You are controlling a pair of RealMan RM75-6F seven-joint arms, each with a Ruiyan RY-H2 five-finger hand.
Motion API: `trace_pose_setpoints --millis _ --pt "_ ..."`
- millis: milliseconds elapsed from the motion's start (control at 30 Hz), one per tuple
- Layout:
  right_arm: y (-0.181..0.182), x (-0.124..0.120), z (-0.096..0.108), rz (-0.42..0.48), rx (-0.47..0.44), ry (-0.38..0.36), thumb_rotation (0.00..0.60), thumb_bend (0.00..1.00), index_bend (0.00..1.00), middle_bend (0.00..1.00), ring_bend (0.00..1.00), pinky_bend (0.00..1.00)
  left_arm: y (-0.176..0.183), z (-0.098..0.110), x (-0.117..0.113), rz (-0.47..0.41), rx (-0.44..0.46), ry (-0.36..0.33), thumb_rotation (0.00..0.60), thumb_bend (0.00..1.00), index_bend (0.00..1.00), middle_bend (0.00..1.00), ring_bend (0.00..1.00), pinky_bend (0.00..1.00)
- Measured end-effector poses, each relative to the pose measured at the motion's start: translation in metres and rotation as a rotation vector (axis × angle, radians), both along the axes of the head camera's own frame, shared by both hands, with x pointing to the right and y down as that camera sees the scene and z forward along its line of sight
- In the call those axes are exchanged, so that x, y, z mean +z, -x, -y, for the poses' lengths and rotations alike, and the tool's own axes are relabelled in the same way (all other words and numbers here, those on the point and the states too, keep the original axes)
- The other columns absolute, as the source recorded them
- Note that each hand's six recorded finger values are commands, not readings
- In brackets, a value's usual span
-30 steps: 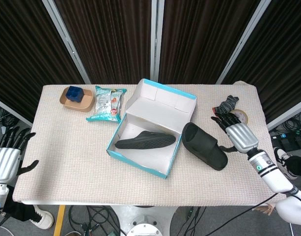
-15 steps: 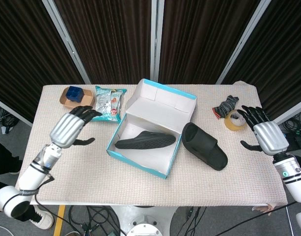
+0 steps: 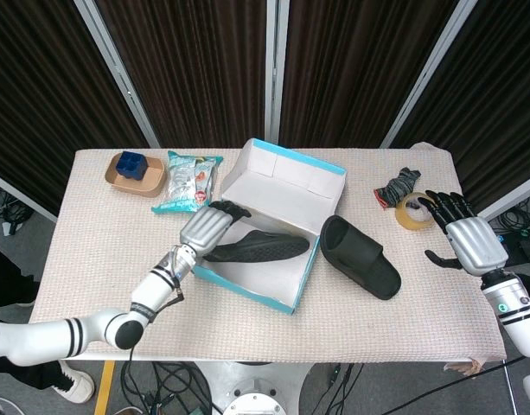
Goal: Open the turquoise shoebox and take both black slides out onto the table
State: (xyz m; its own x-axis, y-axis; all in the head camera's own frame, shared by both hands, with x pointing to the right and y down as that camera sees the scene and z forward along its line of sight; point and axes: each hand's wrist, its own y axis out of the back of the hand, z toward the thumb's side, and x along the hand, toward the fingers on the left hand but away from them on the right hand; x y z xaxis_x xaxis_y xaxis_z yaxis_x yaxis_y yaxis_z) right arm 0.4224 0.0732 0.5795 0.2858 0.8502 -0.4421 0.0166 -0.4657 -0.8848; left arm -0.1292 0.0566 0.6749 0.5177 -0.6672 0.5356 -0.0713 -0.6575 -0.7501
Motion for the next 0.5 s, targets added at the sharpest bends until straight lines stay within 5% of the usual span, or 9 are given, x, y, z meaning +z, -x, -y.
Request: trace_pose_setpoints --millis 400,500 --pt "-0.015 -0.001 -0.005 -0.005 0.028 -0.002 0.6 0.16 0.0 0.0 0.0 0.0 -0.022 -0.009 0.051 0.163 -0.006 0.038 0.6 0.13 0.19 0.19 0.18 0.27" --pt "-0.016 -0.001 -0.006 -0.005 0.029 -0.002 0.6 0.16 0.0 0.0 0.0 0.0 -0.022 -0.012 0.058 0.192 -0.011 0.037 0.6 0.13 0.25 0.27 0.28 0.36"
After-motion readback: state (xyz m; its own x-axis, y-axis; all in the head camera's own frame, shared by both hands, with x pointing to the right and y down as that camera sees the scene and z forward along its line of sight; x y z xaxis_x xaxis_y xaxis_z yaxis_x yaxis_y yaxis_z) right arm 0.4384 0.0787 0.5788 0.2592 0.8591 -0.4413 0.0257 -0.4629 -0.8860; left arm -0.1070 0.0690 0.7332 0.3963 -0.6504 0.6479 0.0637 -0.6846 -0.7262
